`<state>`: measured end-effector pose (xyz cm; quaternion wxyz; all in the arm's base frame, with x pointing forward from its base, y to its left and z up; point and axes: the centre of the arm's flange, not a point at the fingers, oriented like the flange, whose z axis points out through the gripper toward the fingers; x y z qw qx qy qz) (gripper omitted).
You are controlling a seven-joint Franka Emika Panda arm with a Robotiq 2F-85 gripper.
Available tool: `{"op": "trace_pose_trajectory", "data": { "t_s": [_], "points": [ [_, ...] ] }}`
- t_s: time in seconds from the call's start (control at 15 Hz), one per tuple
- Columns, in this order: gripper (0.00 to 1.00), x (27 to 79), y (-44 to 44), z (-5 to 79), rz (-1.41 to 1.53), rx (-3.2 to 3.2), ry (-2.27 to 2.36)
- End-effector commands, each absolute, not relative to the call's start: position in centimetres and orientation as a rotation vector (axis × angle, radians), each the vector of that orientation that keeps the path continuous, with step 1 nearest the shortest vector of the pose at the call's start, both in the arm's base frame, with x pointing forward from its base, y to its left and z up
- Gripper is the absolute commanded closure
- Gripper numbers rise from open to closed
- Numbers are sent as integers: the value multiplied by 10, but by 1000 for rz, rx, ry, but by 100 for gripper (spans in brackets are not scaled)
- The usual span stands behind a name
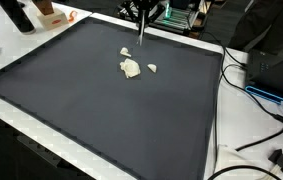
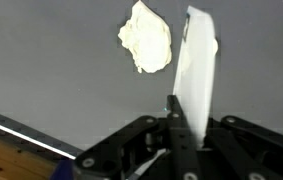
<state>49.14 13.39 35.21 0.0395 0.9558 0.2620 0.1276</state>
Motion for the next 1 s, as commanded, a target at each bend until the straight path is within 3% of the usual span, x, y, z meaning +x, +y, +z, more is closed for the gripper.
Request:
{"op": "trace_pose_trajectory", "data": {
  "t_s": [0.0,0.93],
  "points": [
    [99,501,124,351,409,2948,662],
    [99,536,103,329,235,2802,-53]
  ]
}}
